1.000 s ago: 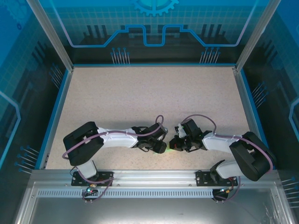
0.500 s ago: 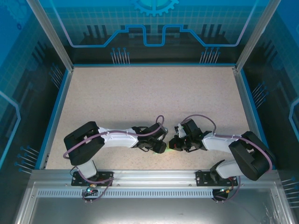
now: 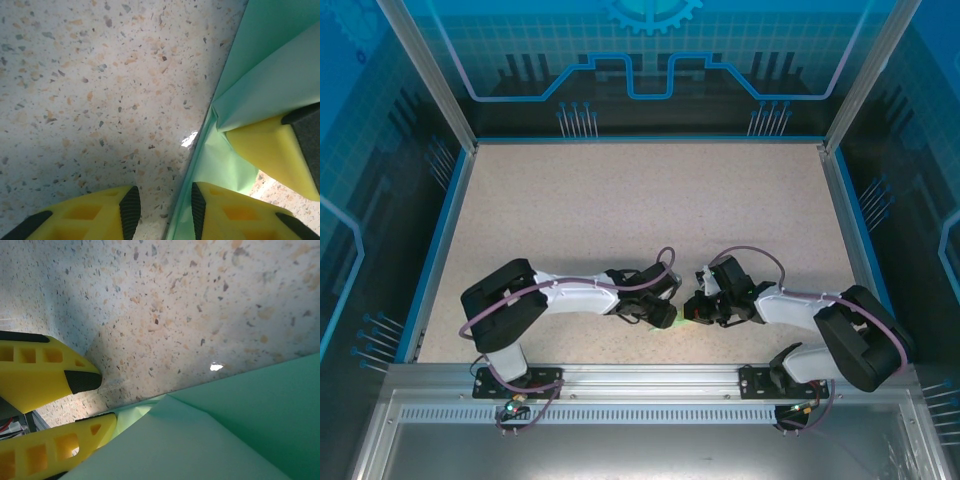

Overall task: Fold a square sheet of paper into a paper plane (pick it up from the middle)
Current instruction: Fold the wing for the fifth time at the center of the table.

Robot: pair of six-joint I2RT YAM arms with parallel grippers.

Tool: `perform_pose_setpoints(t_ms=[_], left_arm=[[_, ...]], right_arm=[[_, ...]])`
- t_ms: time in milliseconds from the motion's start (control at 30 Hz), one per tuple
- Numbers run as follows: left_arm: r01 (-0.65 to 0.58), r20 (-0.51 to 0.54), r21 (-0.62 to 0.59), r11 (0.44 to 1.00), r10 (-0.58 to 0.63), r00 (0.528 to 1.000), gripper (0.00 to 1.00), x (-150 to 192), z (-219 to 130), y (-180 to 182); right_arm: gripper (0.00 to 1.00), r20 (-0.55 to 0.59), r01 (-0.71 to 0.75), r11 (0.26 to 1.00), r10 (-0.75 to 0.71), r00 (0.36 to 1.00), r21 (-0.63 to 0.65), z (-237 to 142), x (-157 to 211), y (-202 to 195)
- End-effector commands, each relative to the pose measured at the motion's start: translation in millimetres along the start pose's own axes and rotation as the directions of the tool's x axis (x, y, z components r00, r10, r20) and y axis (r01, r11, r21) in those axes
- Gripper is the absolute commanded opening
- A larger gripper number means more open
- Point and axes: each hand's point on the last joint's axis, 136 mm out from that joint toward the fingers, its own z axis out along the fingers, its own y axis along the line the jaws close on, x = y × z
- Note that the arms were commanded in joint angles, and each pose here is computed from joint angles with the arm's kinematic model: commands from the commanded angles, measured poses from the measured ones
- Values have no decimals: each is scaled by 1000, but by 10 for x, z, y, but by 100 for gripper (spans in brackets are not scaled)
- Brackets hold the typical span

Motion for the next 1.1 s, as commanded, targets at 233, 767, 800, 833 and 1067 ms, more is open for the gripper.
perform_pose_setpoints(t_ms=[233,767,800,833,1067], left_arm=[[-113,-203,-43,993,102,974,38,531,400,75],[-230,-294,-211,950,163,942,38,698,524,246],[-227,-295,-213,950,159,942,38,706,527,257],[-229,-296,-214,950,160,942,38,716,530,260],[-221,-263,-183,958,169,950,37,656,524,185]], right_arm=[[7,-27,-48,996,50,998,75,-11,109,-210],[22,-6,-48,998,48,999,28,-94,36,-148],[24,-2,-45,999,45,999,28,-121,33,-142],[25,2,-43,999,43,999,29,-155,29,-140],[29,49,-77,997,76,996,27,-472,8,-244]])
